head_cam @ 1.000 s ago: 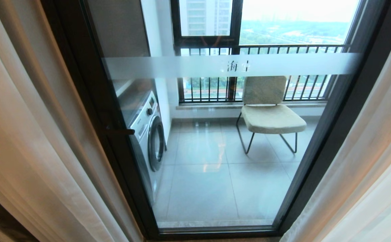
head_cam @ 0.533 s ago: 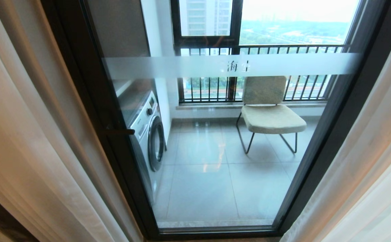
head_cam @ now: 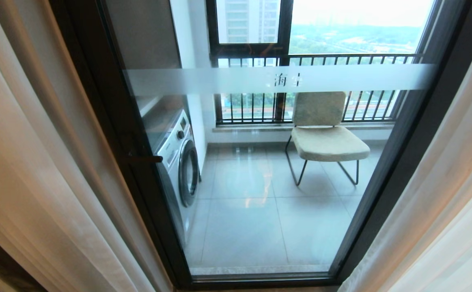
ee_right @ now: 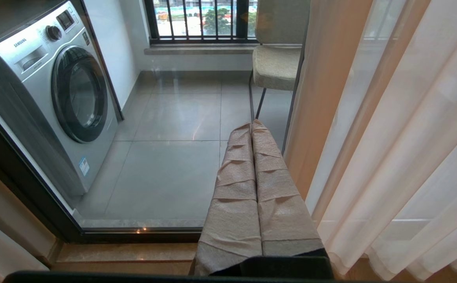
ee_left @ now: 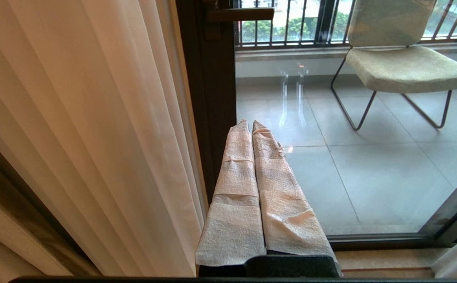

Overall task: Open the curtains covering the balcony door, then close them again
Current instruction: Pull the inner curtains open on both sides

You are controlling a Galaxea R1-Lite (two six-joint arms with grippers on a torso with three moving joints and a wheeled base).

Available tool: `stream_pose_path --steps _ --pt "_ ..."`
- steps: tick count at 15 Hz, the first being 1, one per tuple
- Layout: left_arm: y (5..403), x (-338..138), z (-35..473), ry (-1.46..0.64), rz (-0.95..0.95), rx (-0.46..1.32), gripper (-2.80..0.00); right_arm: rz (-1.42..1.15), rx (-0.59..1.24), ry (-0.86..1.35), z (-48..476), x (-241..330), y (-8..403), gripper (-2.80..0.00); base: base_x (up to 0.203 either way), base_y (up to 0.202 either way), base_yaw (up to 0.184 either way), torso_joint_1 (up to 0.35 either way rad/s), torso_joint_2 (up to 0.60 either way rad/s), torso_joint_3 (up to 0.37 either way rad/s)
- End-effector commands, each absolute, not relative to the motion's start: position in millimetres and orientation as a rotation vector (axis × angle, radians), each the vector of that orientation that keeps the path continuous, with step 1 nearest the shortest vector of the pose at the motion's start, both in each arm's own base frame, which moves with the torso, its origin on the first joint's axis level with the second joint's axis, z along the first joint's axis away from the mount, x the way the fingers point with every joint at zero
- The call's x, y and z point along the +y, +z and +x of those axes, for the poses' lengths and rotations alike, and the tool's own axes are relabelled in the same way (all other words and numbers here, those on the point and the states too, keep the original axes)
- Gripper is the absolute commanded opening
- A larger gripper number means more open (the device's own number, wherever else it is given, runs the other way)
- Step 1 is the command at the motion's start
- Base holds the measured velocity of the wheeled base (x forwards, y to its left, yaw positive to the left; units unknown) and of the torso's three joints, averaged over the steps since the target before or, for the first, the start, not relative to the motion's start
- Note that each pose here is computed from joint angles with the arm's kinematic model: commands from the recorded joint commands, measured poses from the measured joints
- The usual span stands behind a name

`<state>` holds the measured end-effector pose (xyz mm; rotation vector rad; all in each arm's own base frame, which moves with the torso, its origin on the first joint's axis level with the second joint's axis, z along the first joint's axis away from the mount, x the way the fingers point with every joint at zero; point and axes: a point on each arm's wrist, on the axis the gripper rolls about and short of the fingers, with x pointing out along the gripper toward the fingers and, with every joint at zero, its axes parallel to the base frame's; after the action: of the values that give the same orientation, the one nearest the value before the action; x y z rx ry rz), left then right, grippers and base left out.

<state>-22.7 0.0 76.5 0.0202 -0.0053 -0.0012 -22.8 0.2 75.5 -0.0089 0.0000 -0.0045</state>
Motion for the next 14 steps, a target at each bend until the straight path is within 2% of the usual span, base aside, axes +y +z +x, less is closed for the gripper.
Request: stream_pose_path --steps 1,14 --pt "76.3 0.0 -22.8 -0.003 0.020 -0.008 -2.80 -0.009 0.002 -0.004 -22.7 0.2 75.5 -2.80 0.000 0.000 0.000 0.000 0.00 0.000" --pt "76.7 0.0 -22.9 -0.004 0.018 -0.009 -2.80 -0.009 0.002 -0.005 -22.7 0.2 75.5 -2.80 0.000 0.000 0.000 0.000 0.00 0.000"
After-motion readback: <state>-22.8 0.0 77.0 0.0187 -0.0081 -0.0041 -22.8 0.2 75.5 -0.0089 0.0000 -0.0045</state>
